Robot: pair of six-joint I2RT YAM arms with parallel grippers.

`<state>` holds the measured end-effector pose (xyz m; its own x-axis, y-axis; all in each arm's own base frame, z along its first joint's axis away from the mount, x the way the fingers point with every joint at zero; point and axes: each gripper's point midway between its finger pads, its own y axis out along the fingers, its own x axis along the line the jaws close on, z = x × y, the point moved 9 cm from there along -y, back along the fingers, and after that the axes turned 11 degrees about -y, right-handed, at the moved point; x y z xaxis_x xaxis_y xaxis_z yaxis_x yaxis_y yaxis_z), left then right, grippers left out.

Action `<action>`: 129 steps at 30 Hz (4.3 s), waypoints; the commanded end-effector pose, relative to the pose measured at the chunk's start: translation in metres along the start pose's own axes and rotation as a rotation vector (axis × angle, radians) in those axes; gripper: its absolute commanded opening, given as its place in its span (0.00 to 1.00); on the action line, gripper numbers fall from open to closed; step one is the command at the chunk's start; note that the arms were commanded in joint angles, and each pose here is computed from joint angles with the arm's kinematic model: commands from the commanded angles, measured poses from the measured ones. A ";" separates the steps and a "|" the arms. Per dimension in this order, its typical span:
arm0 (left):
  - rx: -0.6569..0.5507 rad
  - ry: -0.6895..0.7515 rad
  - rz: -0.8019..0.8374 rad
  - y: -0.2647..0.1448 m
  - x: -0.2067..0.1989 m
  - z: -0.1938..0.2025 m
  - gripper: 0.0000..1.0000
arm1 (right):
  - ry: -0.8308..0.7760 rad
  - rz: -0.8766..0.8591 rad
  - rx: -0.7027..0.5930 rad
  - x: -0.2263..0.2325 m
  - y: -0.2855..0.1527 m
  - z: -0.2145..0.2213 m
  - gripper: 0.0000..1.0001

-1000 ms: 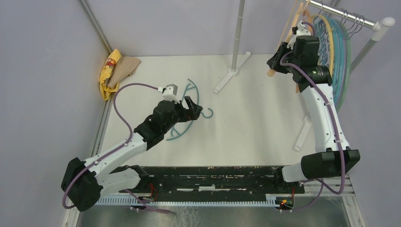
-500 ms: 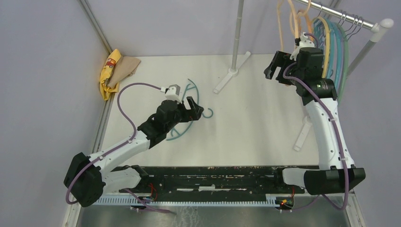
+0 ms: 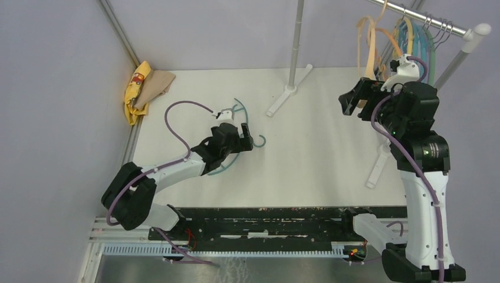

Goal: Organize the hangers

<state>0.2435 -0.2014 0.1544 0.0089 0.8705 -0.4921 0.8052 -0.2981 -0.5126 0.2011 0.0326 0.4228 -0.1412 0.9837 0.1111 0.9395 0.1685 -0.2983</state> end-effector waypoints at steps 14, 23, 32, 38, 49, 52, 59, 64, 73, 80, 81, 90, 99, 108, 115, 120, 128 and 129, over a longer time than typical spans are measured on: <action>-0.074 0.260 -0.206 0.110 -0.042 -0.037 0.74 | -0.058 -0.173 -0.027 0.020 -0.058 0.013 0.91; 0.042 0.257 -0.280 0.141 -0.018 -0.039 0.64 | -0.053 -0.223 0.025 0.023 -0.055 0.031 0.89; 0.119 0.240 -0.307 0.132 0.003 -0.031 0.40 | -0.045 -0.220 0.081 0.021 -0.040 0.047 0.88; 0.137 0.243 -0.313 0.117 0.012 -0.025 0.40 | -0.039 -0.216 0.103 0.019 -0.032 0.053 0.88; 0.163 0.244 -0.287 0.112 0.015 -0.016 0.38 | -0.035 -0.206 0.129 0.017 -0.024 0.062 0.88; 0.153 0.242 -0.235 0.105 0.007 -0.021 0.42 | -0.042 -0.189 0.139 0.015 -0.023 0.066 0.88; 0.158 0.273 -0.173 0.085 -0.004 -0.030 0.47 | -0.032 -0.196 0.144 0.016 -0.019 0.069 0.88; 0.194 0.300 -0.182 0.078 -0.001 -0.025 0.45 | -0.028 -0.196 0.147 0.015 -0.018 0.071 0.88; 0.253 0.335 -0.231 0.077 0.010 -0.016 0.45 | -0.034 -0.193 0.146 0.015 -0.019 0.073 0.88; 0.305 0.365 -0.240 0.085 0.010 -0.012 0.44 | -0.034 -0.191 0.144 0.015 -0.019 0.072 0.88; 0.313 0.371 -0.245 0.086 0.010 -0.012 0.44 | -0.035 -0.190 0.144 0.015 -0.019 0.072 0.88; 0.348 0.387 -0.269 0.097 0.009 -0.010 0.44 | -0.043 -0.180 0.153 0.013 -0.016 0.074 0.88; 0.419 0.418 -0.297 0.113 0.017 0.005 0.36 | -0.052 -0.161 0.169 0.011 -0.015 0.079 0.88; 0.442 0.426 -0.312 0.116 0.025 0.014 0.03 | -0.049 -0.157 0.182 0.010 -0.012 0.082 0.88; 0.292 0.361 -0.212 0.094 -0.007 -0.028 0.03 | -0.027 -0.196 0.200 0.013 -0.008 0.088 0.86; 0.167 0.271 -0.104 0.065 -0.032 -0.063 0.03 | -0.027 -0.246 0.249 0.015 -0.008 0.101 0.85; 0.051 0.120 0.045 0.037 -0.056 -0.094 0.03 | 0.061 -0.396 0.302 0.027 0.007 0.128 0.84; 0.037 0.097 0.070 0.034 -0.059 -0.098 0.03 | 0.061 -0.403 0.308 0.029 0.010 0.130 0.83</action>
<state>0.3265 -0.2189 0.2044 0.1147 0.9473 -0.2990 0.7282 -0.2850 -0.6233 0.1579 0.0600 0.2986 -0.3808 0.8795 0.2854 0.6872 0.4757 -0.5490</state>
